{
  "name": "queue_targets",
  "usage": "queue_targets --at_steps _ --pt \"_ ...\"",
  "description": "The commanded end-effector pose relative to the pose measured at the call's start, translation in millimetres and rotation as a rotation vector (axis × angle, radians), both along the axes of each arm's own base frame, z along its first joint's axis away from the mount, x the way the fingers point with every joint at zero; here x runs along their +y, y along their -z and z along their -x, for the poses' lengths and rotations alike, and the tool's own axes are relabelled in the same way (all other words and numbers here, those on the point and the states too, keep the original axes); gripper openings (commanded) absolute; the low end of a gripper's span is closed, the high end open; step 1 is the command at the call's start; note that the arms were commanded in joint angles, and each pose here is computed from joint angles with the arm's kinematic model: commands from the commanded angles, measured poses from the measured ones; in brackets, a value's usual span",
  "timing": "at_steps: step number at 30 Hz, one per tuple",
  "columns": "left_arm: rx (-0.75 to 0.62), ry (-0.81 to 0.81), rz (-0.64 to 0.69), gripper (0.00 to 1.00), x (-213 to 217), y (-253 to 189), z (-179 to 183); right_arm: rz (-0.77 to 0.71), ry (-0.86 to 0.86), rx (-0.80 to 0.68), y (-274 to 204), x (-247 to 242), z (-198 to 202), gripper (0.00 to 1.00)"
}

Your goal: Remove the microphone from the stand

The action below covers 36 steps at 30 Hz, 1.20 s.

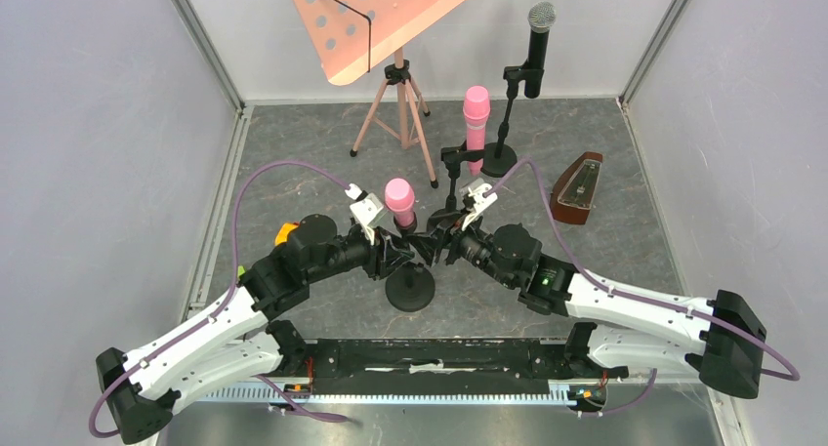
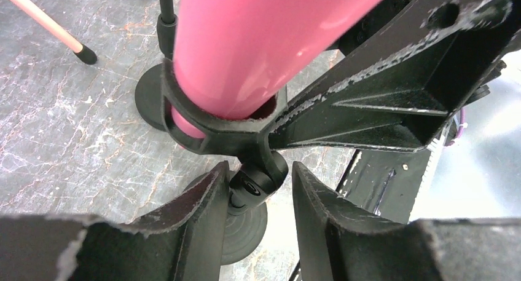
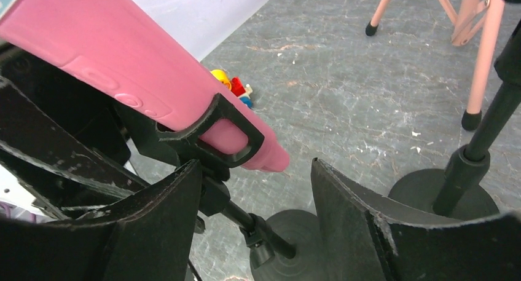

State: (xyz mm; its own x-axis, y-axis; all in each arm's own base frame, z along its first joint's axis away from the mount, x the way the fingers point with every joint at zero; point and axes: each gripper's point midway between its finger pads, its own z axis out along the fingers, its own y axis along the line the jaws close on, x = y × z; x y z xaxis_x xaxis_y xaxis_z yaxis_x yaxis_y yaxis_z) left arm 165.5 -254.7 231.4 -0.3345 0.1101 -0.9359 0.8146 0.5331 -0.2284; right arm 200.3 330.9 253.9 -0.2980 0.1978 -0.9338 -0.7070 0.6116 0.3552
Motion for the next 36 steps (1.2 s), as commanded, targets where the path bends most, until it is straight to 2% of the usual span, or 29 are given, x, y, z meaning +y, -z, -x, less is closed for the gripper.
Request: queue_targets --at_steps 1,14,18,25,33,36 --pt "-0.034 0.017 0.051 0.47 -4.0 -24.3 2.1 0.106 -0.008 0.03 31.7 -8.1 5.4 0.71" --pt "0.004 -0.051 -0.003 0.52 11.4 0.5 0.9 0.126 -0.031 0.072 44.2 -22.0 19.2 0.72" --pt "0.009 -0.055 0.002 0.57 14.6 4.9 3.6 0.109 -0.01 0.004 28.7 -33.1 17.8 0.74" --pt "-0.001 -0.046 0.065 0.58 9.9 7.8 4.8 0.123 -0.027 -0.168 -15.2 -35.8 14.7 0.8" --pt "-0.003 -0.015 0.092 0.59 -5.6 7.3 -0.5 0.144 -0.135 -0.209 -48.2 -5.3 17.5 0.82" --pt "-0.006 -0.031 0.099 0.55 -6.9 10.8 -4.7 0.145 -0.13 -0.216 -49.5 -0.2 13.5 0.82"
